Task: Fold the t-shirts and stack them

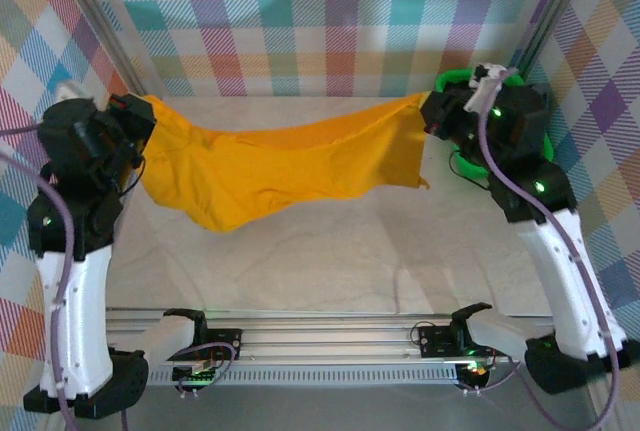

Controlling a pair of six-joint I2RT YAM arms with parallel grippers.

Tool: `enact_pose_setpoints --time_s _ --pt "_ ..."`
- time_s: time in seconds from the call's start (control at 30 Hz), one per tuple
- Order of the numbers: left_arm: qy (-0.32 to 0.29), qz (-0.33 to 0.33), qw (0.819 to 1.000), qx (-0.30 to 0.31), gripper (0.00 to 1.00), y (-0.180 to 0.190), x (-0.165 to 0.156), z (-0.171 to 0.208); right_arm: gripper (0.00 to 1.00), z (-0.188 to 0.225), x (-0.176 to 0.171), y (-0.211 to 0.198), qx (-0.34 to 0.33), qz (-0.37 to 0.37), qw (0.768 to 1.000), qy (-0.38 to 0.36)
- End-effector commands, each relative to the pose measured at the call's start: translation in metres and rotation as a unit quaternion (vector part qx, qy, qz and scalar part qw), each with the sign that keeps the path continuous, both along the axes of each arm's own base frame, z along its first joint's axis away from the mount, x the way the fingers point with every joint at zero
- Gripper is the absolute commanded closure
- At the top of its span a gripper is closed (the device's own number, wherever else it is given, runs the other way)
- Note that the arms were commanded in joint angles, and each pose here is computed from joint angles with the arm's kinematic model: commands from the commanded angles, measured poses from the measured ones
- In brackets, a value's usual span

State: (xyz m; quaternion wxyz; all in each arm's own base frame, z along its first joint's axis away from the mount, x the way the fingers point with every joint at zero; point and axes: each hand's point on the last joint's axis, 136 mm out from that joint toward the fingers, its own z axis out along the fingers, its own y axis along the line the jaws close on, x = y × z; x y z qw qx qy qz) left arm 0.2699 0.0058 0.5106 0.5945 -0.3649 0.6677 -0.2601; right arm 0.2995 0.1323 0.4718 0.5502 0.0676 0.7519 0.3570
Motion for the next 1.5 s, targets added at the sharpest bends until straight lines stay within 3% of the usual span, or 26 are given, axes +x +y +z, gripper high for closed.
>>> enact_pose_setpoints --time_s 0.0,0.2,0.5,0.6,0.73,0.83,0.97,1.03,1.1,1.17,1.27,1.37,1.47 --pt "-0.066 0.017 0.998 0.010 1.00 0.008 -0.013 0.044 1.00 0.018 -0.018 -0.010 0.021 -0.009 0.999 -0.034" --pt "-0.028 -0.012 0.999 0.016 1.00 -0.005 0.047 0.032 1.00 -0.011 0.022 0.014 0.016 0.017 1.000 0.013" --pt "0.056 -0.041 0.998 -0.012 1.00 0.000 0.171 -0.028 1.00 -0.041 0.143 0.034 0.037 0.037 0.997 0.060" --pt "0.043 -0.056 0.997 -0.029 1.00 0.007 0.204 -0.027 1.00 -0.033 0.178 0.035 0.052 0.045 0.996 0.054" --pt "-0.027 -0.080 0.995 -0.054 1.00 0.016 0.219 0.018 1.00 0.000 0.204 0.029 0.059 0.047 0.997 0.019" --pt "-0.103 -0.092 0.988 -0.067 1.00 0.020 0.206 0.070 1.00 0.040 0.204 0.014 0.068 0.036 0.997 -0.027" --pt "-0.191 -0.108 0.973 -0.071 1.00 0.015 0.163 0.136 1.00 0.085 0.191 -0.022 0.093 0.008 0.993 -0.075" --pt "-0.210 -0.119 0.967 -0.078 1.00 0.008 0.138 0.153 1.00 0.095 0.180 -0.039 0.097 -0.003 0.992 -0.083" --pt "-0.186 -0.129 0.970 -0.088 1.00 0.000 0.121 0.147 1.00 0.092 0.169 -0.048 0.095 -0.010 0.992 -0.077" --pt "-0.149 -0.139 0.974 -0.096 1.00 -0.013 0.107 0.125 1.00 0.080 0.157 -0.056 0.094 -0.018 0.994 -0.060" --pt "-0.067 -0.144 0.977 -0.144 1.00 -0.030 0.089 0.054 1.00 0.038 0.135 -0.062 0.086 -0.038 0.995 -0.017" --pt "0.036 -0.144 0.970 -0.190 1.00 -0.050 0.056 -0.042 1.00 -0.036 0.110 -0.070 0.091 -0.070 0.992 0.059" --pt "0.140 -0.138 0.951 -0.240 1.00 -0.068 0.015 -0.144 1.00 -0.125 0.079 -0.075 0.098 -0.100 0.980 0.144"
